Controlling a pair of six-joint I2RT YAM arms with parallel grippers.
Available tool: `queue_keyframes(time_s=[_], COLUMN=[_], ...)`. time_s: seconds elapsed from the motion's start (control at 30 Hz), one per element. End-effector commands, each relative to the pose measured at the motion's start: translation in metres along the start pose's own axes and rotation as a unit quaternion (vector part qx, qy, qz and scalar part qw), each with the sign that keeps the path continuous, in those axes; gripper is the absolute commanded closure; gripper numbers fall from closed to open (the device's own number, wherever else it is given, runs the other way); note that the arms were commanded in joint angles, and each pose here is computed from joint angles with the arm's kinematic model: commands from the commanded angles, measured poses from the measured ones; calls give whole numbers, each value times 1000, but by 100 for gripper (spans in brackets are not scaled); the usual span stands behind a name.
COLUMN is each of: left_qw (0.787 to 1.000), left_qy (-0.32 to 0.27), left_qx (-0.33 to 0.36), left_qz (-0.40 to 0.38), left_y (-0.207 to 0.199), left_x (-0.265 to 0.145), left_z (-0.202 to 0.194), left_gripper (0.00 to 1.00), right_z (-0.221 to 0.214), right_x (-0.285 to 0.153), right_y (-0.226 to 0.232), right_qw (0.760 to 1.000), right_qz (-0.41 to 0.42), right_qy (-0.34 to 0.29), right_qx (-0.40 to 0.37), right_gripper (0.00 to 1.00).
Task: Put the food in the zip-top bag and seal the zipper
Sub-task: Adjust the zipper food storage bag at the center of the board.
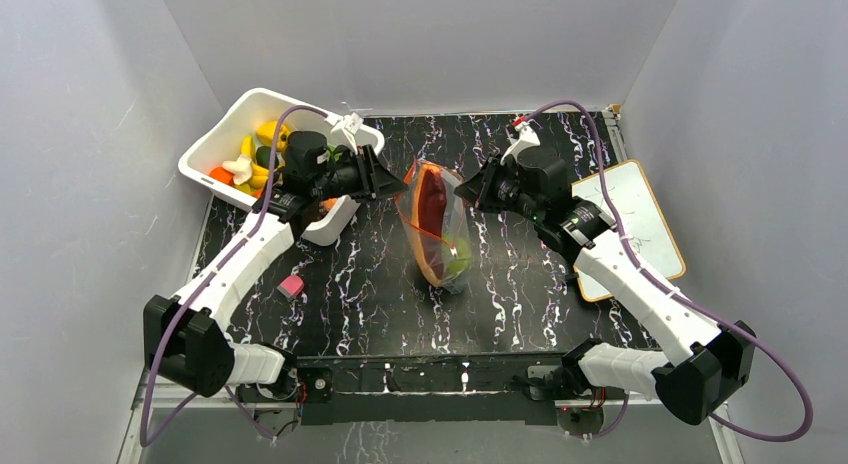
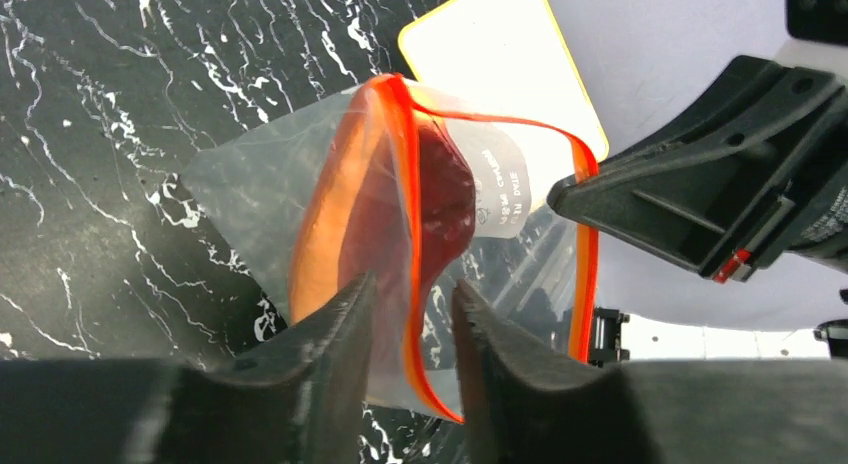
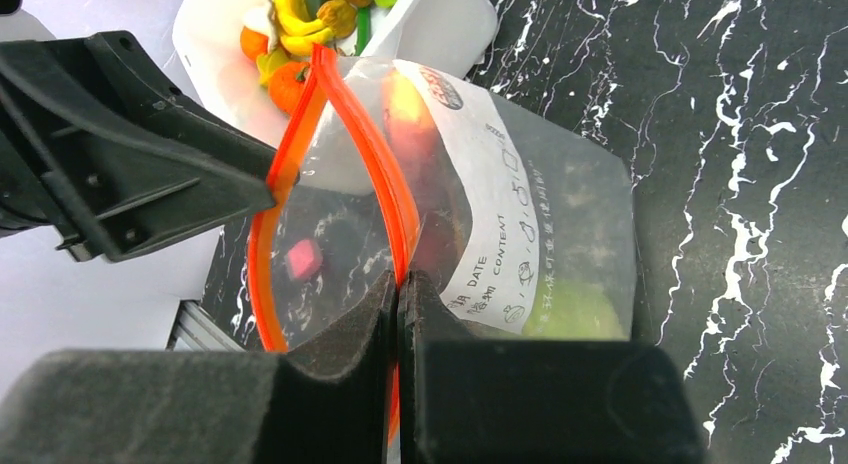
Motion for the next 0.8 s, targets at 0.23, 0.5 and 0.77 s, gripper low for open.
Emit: queue_keyframes(time_s=[0.23,0.5,0.77], left_qw=[998,977,928], left_qy=[-2,-2,22], left_qx=[60,126,132], left_qz=[3,174,349], left_y=[-16,6,66], left_x=[-12,-32,-54], left_z=[31,50,69], left_gripper=[30,2,2], right_z=[24,23,24], right_x=[-12,-17,-25], right_y=[13,12,12], right_qw=[996,996,994], right_qz=[17,24,28], right_qy=[-88,-89,-99], right_qx=[2,-9,-31], right_gripper=[100,100,100])
Point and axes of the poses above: each gripper's point midway between its finger pads, its own x axis out along the fingers, its own y axis along the line the jaws close on, z = x × y, the point moved 8 cm from there along -x, back along the fingers, and after that the axes turned 14 degrees about x, right-handed, at the moved point
